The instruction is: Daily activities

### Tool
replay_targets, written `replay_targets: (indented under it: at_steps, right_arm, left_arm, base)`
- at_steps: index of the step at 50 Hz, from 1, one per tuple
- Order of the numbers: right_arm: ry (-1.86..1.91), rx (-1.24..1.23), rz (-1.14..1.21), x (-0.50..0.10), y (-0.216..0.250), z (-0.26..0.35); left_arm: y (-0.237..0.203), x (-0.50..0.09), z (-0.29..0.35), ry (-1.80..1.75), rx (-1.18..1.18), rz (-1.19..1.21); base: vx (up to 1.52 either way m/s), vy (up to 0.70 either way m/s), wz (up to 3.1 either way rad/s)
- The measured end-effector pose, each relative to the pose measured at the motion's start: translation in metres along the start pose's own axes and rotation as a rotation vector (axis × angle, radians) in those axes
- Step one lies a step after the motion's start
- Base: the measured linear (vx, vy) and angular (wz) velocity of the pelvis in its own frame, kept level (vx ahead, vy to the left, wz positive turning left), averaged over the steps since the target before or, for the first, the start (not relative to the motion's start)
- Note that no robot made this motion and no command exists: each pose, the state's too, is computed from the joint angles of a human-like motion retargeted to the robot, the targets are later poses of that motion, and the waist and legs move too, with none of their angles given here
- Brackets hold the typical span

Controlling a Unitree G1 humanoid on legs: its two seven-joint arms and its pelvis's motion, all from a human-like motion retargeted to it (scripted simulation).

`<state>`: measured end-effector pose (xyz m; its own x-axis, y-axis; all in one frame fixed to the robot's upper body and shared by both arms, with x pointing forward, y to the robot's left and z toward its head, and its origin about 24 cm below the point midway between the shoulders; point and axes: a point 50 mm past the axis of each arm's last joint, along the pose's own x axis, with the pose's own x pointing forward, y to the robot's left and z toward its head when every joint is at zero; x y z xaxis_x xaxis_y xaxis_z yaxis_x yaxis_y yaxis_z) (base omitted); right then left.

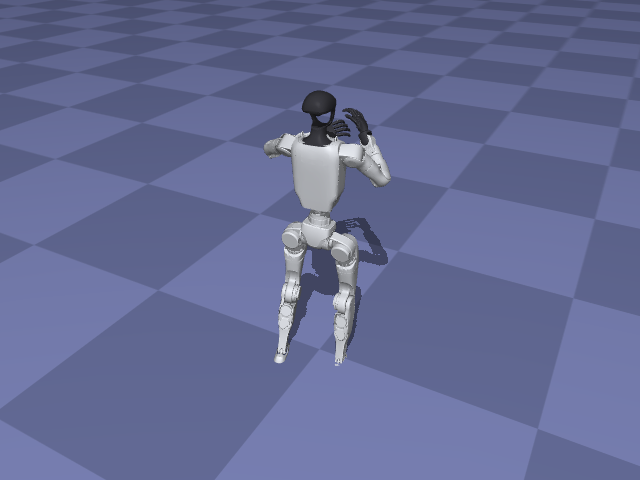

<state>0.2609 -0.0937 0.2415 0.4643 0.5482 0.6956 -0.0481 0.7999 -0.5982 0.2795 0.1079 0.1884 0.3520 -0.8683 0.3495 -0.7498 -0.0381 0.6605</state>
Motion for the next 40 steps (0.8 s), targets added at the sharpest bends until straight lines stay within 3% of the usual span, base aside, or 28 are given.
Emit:
replay_targets:
  at_steps: [40]
  right_arm:
    - [-0.027,0.148,-0.022,-0.009,0.014,0.007]
  left_arm:
    - [0.014,0.01,-0.007,0.083,-0.084,0.14]
  base:
    - [0.0,-0.01,-0.27]
